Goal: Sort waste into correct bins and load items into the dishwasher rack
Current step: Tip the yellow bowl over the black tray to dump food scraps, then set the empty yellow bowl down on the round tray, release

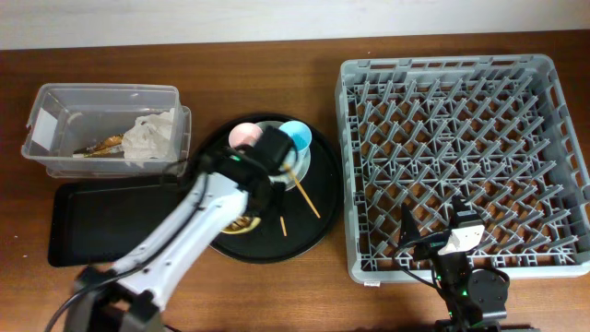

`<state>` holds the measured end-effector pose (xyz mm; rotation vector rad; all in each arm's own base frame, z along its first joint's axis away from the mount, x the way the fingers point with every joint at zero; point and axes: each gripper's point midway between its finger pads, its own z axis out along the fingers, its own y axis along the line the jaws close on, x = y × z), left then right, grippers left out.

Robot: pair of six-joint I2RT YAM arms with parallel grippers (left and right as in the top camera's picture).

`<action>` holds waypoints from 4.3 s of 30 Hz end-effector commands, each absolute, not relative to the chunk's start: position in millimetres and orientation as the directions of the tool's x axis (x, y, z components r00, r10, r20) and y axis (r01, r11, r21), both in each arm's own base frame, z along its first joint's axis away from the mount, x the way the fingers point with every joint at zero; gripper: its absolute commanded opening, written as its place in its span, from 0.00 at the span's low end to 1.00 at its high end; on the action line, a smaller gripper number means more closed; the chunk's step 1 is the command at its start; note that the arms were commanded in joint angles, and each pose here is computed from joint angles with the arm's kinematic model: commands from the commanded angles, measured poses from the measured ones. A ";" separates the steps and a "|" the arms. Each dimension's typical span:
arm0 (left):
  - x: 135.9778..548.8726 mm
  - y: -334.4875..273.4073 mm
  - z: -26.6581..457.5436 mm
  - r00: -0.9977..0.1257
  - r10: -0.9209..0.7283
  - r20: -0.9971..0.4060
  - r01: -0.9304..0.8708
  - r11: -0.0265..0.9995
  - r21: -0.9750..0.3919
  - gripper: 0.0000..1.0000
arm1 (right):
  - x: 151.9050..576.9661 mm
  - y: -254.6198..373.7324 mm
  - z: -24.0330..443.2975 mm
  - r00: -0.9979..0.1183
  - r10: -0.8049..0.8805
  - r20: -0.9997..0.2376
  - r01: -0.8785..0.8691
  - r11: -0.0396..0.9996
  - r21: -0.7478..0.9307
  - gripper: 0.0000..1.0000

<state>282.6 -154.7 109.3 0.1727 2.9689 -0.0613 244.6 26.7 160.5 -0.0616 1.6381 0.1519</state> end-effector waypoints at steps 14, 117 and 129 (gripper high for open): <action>316.5 26.2 163.8 -0.900 -0.391 -0.195 -0.282 0.861 -0.424 0.00 | 244.7 25.4 157.6 -0.078 0.055 -0.995 -0.127 0.990 0.064 0.98; 236.2 -117.4 103.9 -0.954 0.117 -0.278 0.185 0.954 -0.235 0.00 | 244.7 25.4 157.6 -0.078 0.055 -0.995 -0.127 0.990 0.064 0.98; 253.8 -128.9 51.4 -0.948 0.142 -0.286 0.202 0.960 -0.194 0.05 | 244.7 25.4 157.6 -0.078 0.055 -0.995 -0.127 0.990 0.064 0.98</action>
